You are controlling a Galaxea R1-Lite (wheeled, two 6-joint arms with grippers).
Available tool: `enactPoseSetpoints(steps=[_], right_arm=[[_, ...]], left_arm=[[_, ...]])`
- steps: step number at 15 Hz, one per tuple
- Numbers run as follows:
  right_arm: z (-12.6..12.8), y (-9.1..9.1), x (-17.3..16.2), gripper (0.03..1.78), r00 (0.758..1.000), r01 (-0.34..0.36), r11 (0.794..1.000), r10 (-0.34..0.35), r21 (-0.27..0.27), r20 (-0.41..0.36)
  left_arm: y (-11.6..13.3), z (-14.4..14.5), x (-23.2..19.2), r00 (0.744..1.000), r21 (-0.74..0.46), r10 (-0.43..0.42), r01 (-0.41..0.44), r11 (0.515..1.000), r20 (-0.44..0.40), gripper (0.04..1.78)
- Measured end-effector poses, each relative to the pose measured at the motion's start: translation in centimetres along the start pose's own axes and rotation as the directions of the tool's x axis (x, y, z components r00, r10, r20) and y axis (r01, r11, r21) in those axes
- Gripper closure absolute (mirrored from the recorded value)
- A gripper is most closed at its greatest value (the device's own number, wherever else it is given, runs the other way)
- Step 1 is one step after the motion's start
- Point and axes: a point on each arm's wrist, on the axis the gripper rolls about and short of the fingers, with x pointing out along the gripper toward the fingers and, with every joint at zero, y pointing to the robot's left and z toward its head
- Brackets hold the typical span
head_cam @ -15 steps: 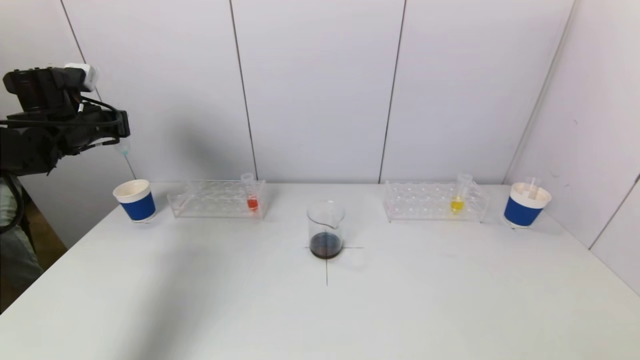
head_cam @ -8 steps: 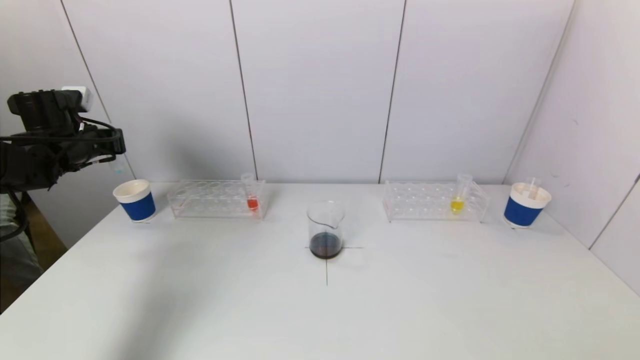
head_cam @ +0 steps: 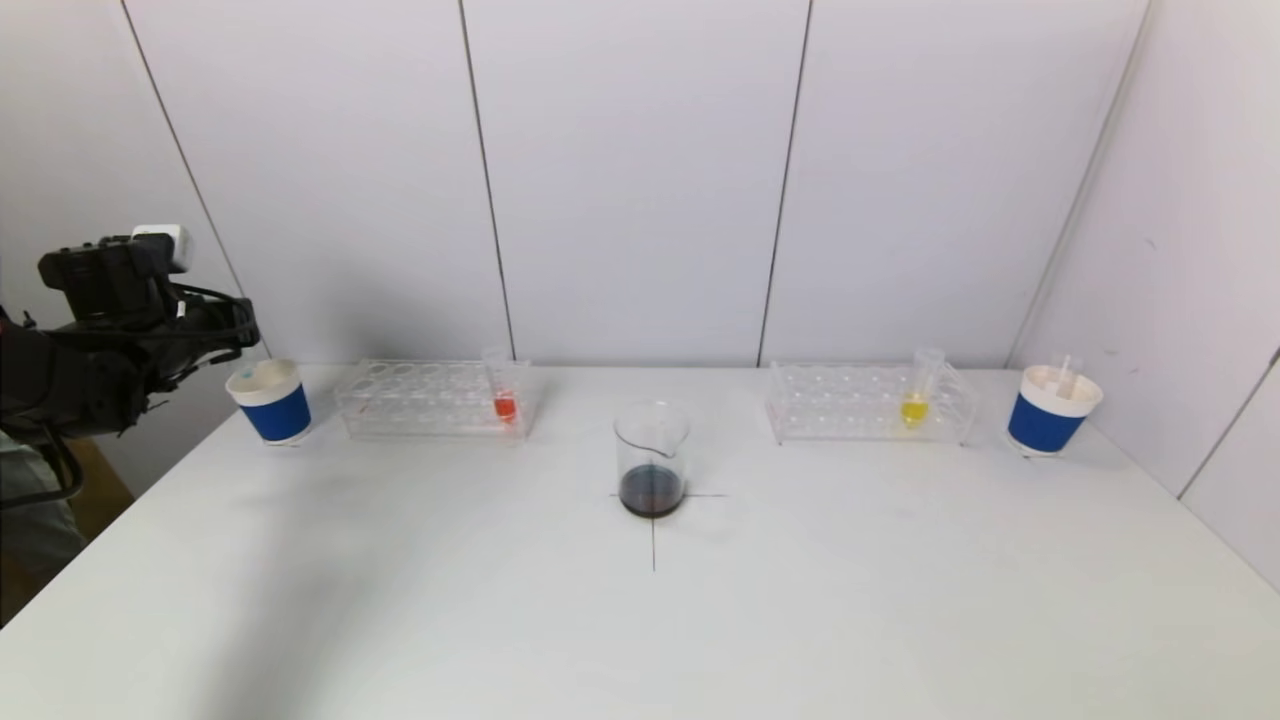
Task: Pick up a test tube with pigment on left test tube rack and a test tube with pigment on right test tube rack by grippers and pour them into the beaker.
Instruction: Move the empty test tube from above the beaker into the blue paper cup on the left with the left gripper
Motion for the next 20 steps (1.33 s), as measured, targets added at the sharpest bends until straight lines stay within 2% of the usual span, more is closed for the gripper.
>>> enactPoseSetpoints(steps=[10, 20], right_arm=[[0.0, 0.0, 0.0, 0.04, 1.0, 0.0, 1.0, 0.0, 0.0, 0.0], [0.0, 0.0, 0.0, 0.04, 1.0, 0.0, 1.0, 0.0, 0.0, 0.0]], left_arm=[[-0.4, -5.0, 0.7, 1.0, 0.003, -0.01, 0.01, 1.0, -0.007, 1.37], [-0.5, -5.6, 0.6, 1.0, 0.002, -0.012, 0.012, 1.0, -0.019, 1.37]])
